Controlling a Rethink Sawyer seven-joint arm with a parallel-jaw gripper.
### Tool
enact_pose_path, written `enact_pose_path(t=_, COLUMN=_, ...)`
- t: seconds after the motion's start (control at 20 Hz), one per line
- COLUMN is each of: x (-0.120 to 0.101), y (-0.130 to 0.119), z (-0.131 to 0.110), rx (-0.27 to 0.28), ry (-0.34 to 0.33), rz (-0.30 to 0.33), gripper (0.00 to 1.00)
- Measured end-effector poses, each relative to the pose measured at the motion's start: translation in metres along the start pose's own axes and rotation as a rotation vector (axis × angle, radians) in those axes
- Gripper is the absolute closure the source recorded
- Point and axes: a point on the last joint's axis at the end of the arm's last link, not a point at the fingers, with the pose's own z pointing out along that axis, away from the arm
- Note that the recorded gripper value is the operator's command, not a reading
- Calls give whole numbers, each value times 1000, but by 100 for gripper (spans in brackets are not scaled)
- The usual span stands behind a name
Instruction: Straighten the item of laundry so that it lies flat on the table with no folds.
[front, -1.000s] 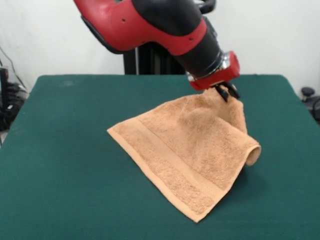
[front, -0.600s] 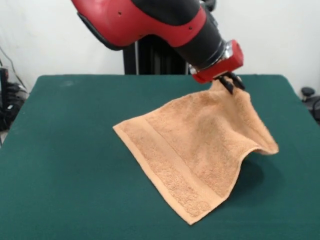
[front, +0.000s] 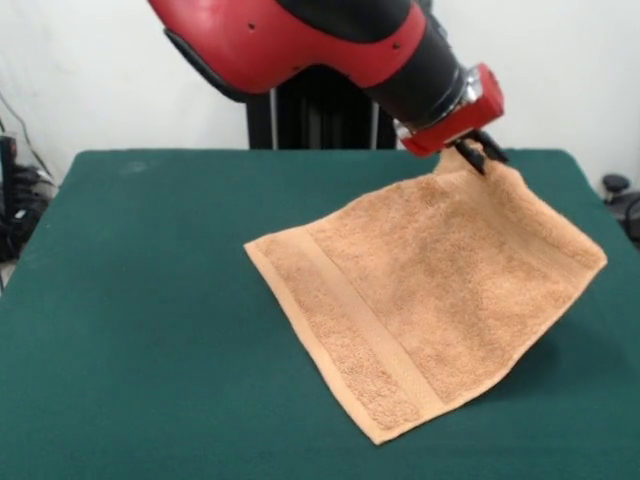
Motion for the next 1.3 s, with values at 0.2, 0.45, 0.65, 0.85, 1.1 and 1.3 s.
enact_pose_path(t=0.2, x=6, y=-2, z=39, rx=59, ry=34, rz=-44, gripper=100)
enact_pose_path(t=0.45, x=22, y=-10, z=91, rx=163, ry=42, rz=-119, gripper=100)
enact_pose_path(t=0.65, x=41, y=-23, z=135, rx=258, ry=26, rz=-178, gripper=100)
enact_pose_path(t=0.85, x=52, y=-23, z=149, rx=334, ry=3, rz=-219, gripper=100)
enact_pose_path(t=1.1, x=58, y=-14, z=133, rx=449, ry=-20, rz=-276, gripper=100)
enact_pose_path(t=1.3, x=59, y=-12, z=121, rx=515, ry=-41, rz=-298, gripper=100)
